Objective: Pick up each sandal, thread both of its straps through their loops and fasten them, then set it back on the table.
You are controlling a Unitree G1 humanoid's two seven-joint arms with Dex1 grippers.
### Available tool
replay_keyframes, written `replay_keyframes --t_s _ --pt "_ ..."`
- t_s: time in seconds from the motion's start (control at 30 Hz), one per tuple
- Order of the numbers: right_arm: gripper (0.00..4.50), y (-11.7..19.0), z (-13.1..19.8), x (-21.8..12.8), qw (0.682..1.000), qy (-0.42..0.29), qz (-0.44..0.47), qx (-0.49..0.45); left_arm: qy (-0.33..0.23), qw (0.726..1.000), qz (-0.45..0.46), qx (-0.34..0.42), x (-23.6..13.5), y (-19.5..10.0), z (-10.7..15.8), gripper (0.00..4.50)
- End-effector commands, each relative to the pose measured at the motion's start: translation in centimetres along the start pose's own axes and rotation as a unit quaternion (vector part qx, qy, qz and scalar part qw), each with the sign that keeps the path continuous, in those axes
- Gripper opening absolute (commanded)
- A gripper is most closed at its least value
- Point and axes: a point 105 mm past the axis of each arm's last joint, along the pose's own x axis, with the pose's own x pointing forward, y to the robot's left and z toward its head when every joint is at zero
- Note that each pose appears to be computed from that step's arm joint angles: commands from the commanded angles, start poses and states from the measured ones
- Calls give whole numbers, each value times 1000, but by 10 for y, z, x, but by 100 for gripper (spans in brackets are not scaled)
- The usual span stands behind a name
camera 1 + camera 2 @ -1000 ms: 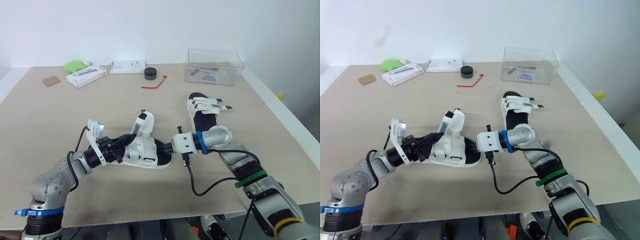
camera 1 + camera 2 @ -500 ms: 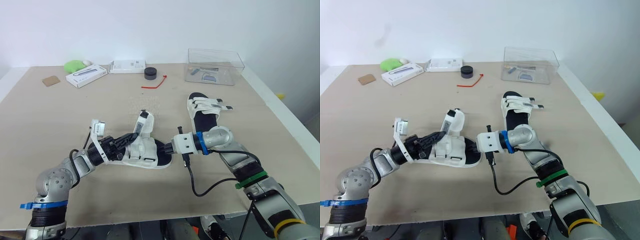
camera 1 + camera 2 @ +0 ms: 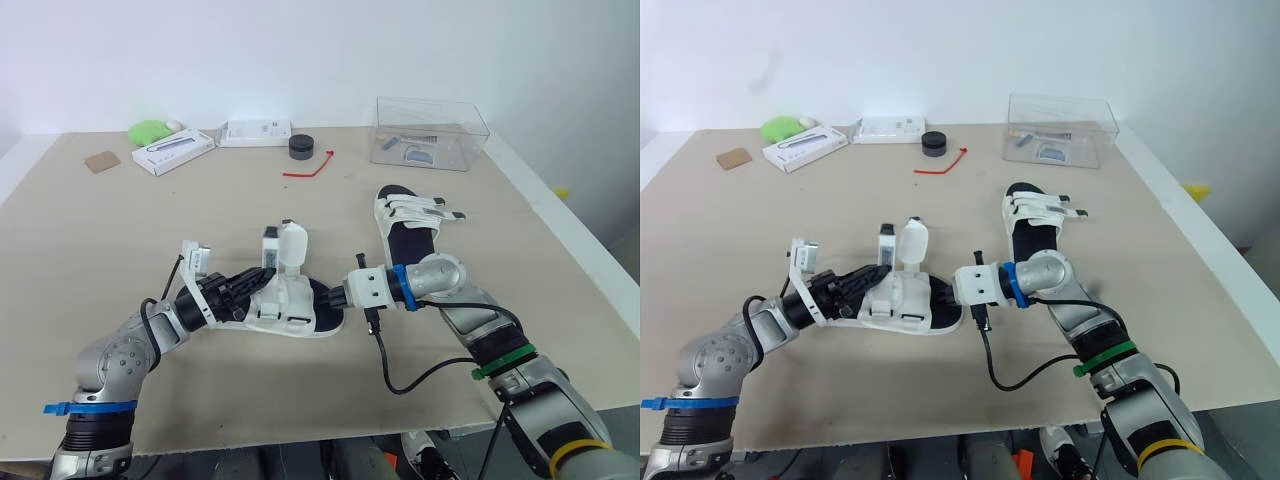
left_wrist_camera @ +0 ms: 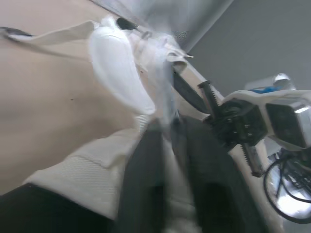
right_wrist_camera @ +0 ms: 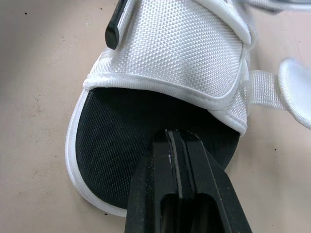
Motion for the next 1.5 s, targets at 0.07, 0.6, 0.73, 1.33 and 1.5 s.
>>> replay_keyframes --t_s 0.07,0.6,0.73,1.33,1.5 --pt "0 25 -27 2 997 55 44 33 -13 998 9 58 -11 1 22 230" --pt "0 21 -27 5 997 54 40 32 51 980 -79 178 25 -14 50 119" --pt "0 22 -27 5 997 54 40 33 99 981 -75 148 31 4 34 6" --pt "0 23 -29 1 997 60 32 38 222 968 -63 96 23 29 11 6" --pt "0 21 -28 1 997 59 34 36 174 979 -40 96 20 33 35 6"
